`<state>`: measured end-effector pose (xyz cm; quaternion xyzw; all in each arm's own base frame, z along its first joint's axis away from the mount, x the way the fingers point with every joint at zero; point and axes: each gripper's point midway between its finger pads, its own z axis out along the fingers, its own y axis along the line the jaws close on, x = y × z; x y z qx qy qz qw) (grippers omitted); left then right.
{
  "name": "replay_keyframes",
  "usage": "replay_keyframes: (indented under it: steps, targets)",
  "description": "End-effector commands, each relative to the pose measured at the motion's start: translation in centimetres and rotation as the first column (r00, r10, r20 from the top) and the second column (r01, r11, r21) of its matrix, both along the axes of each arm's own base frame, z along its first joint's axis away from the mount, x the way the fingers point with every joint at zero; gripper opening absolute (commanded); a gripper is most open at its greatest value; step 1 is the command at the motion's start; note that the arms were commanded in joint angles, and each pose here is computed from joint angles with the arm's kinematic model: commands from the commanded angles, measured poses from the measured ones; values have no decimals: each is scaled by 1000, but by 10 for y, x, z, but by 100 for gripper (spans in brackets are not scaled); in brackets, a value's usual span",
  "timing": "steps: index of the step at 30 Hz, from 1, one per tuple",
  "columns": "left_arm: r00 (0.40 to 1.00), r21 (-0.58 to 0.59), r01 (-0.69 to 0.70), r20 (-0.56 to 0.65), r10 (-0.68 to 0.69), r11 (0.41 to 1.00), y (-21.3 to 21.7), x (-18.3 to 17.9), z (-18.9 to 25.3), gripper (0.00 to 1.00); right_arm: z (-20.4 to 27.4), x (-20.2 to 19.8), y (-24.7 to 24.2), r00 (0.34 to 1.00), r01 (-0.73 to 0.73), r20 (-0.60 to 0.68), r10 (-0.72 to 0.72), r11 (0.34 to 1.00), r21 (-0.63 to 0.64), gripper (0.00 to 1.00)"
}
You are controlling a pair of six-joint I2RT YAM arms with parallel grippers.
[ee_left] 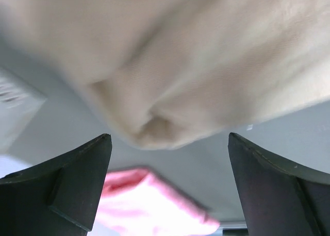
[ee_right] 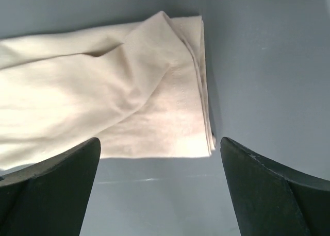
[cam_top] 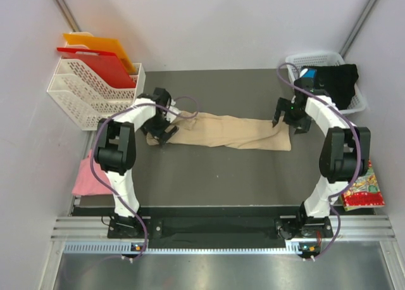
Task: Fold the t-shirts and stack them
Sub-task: Fold the tshirt
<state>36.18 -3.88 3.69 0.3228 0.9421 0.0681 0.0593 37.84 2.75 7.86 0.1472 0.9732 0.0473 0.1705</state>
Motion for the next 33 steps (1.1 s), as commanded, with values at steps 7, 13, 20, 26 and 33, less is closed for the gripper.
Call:
replay_keyframes:
  steps: [7, 13, 20, 26, 33]
  targets:
    - [976, -127, 80, 211, -52, 989, -59, 54, 110, 99, 37, -31, -36, 982, 121, 152, -112, 991, -50, 98]
    - [988, -146, 132, 103, -117, 980, -102, 36, 64, 99, -3, -51, -38, 973, 183, 133, -187, 982, 41, 94]
    - [996, -126, 87, 43, -82, 988, -86, 40, 12, 99, 1, -30, -34, 961, 165, 205, -188, 979, 123, 94]
    - [999, -104, 32, 10, -31, 994, -62, 47, -10, 99, 4, -7, -38, 944, 162, 259, -202, 972, 169, 93]
    - [1000, -79, 17, -11, -18, 997, -46, 45, -24, 99, -12, 4, -36, 943, 161, 258, -209, 968, 194, 91]
